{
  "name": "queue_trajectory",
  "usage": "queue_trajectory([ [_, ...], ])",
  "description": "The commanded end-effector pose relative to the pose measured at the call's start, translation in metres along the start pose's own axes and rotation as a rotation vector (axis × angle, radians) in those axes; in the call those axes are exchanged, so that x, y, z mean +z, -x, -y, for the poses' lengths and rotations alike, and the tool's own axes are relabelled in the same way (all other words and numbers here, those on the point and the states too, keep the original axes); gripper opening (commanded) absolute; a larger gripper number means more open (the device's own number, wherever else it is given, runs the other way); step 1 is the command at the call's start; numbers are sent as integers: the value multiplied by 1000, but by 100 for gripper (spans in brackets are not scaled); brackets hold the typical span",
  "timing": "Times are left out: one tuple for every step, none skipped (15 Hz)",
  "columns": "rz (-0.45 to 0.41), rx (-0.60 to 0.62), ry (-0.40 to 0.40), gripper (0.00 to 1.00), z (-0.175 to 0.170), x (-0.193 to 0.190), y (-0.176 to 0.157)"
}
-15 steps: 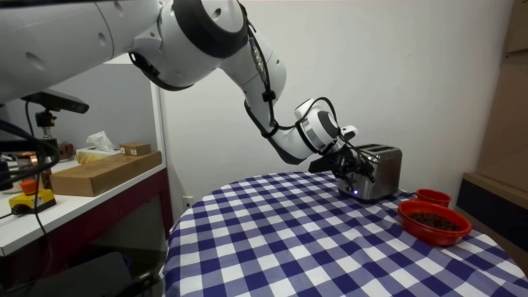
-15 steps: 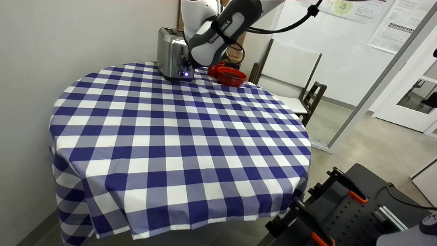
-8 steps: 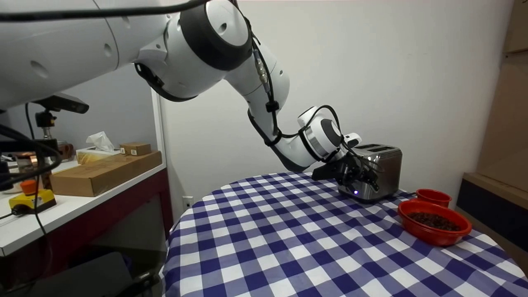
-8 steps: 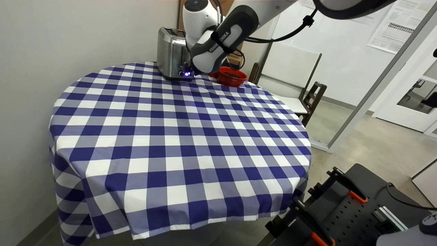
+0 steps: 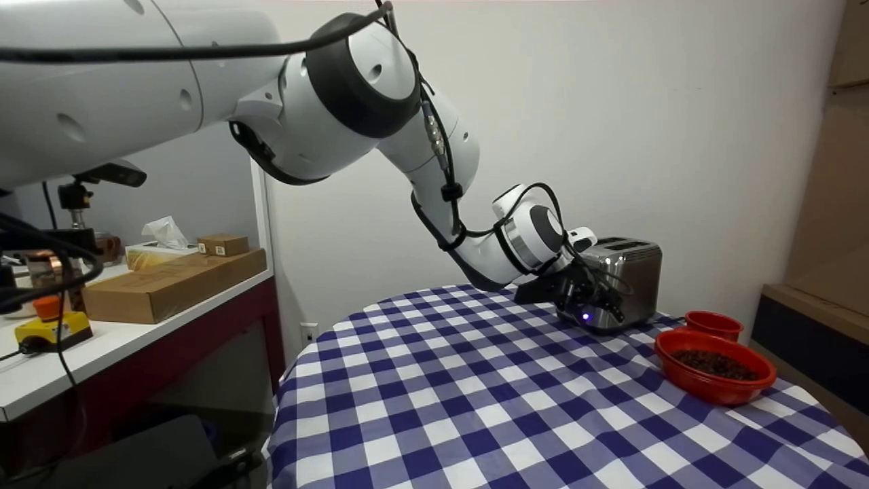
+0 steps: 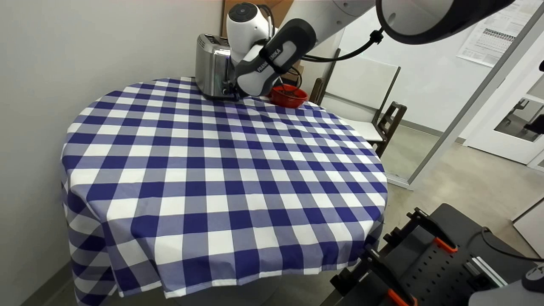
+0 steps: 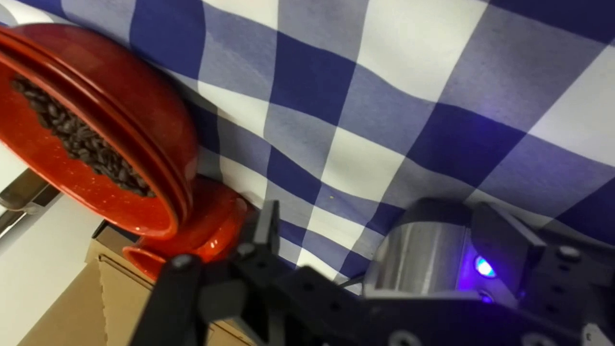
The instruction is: Push the lever of the toaster up
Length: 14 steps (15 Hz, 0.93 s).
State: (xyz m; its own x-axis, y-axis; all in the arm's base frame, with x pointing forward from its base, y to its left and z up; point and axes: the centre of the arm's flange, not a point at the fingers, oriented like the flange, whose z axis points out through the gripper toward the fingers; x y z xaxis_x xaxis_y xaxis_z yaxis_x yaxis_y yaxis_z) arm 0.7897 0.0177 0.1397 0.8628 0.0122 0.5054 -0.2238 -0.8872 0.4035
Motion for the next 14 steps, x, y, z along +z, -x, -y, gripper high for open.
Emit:
queue_trajectory([
  [-37, 22, -3, 100, 5, 13, -11],
  [-47, 23, -1, 100, 6, 12, -13],
  [-62, 27, 2, 100, 7, 10, -15],
  [-80, 29, 4, 100, 9, 7, -20],
  [-90, 30, 3, 100, 10, 4, -23],
  [-101, 31, 4, 100, 7, 1, -26],
  [-102, 28, 3, 100, 7, -1, -28],
  [-98, 28, 2, 100, 9, -5, -30],
  [-101, 28, 1, 100, 9, -6, -32],
  [-91, 28, -2, 100, 10, -7, -32],
  [-40, 22, -11, 100, 10, -10, -31],
  [22, 22, -24, 100, 10, -13, -29],
  [111, 10, -37, 100, 9, -19, -25],
  [160, -4, -42, 100, 9, -24, -22],
])
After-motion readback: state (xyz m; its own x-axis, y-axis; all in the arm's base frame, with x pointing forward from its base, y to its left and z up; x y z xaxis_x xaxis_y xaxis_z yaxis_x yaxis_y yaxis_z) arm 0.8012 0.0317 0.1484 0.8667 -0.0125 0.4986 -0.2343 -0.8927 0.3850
